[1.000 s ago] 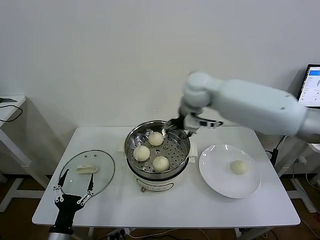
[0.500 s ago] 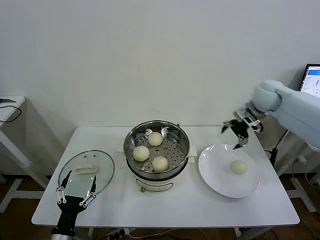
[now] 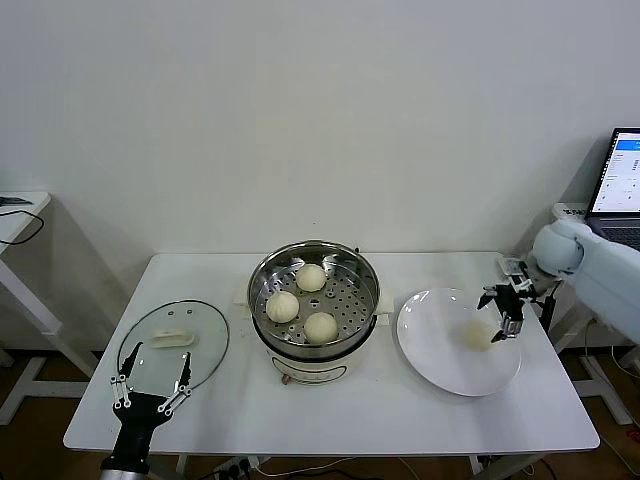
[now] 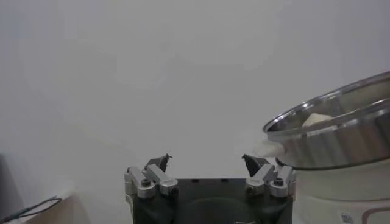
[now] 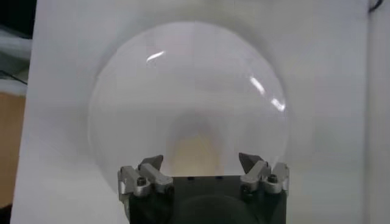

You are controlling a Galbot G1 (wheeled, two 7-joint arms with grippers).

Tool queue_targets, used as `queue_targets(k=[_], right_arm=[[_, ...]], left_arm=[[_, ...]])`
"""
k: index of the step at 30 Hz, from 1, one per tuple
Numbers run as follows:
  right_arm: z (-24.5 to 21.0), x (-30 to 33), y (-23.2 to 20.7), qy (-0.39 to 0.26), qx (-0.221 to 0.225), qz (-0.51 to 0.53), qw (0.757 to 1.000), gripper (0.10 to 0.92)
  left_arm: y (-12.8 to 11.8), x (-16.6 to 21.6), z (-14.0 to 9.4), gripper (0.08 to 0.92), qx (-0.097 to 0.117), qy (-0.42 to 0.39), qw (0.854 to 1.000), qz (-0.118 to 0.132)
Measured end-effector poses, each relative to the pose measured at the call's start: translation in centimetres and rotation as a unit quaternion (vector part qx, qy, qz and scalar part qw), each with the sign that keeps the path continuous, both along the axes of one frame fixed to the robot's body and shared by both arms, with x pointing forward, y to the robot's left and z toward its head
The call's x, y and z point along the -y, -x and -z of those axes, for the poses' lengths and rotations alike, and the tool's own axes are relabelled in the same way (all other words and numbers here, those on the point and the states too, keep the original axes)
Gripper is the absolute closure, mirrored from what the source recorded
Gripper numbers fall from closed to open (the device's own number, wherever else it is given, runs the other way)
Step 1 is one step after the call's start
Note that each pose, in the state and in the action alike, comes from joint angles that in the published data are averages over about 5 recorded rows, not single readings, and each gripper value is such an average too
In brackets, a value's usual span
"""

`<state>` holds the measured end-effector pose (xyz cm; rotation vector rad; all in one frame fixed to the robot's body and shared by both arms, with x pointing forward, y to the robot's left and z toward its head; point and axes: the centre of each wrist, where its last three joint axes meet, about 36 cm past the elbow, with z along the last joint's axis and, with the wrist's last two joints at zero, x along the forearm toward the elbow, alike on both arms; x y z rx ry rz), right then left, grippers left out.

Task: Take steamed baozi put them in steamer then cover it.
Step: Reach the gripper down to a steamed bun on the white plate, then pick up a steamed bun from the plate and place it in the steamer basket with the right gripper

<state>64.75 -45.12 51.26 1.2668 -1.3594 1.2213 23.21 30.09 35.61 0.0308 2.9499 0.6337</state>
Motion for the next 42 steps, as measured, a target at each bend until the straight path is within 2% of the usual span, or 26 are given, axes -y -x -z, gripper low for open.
queue_targets(k=[17,24,30,36,42], right_arm=[[4.3,-0.1,-0.7,0.003,0.005,0.030,1.000,0.202],[4.6,-0.4,-1.0,0.004,0.009,0.032,0.999,0.306],[4.6,-0.5,-1.0,0.002,0.009,0.032,0.999,0.354],[2.2,-0.9,-1.5,0.000,0.011,0.019,1.000,0.361],[-3.6,-3.5,-2.9,-0.019,0.020,-0.015,1.000,0.363]], left_arm=[[-0.1,-0.4,0.2,0.177,0.004,-0.004,1.000,0.000],[-0.1,-0.3,0.3,0.177,0.003,-0.003,1.000,0.000],[-0.1,-0.4,0.4,0.177,0.003,-0.003,1.000,0.000],[-0.2,-0.4,0.3,0.177,0.003,-0.004,1.000,0.001],[-0.5,-0.2,0.4,0.177,0.004,-0.002,1.000,0.003]])
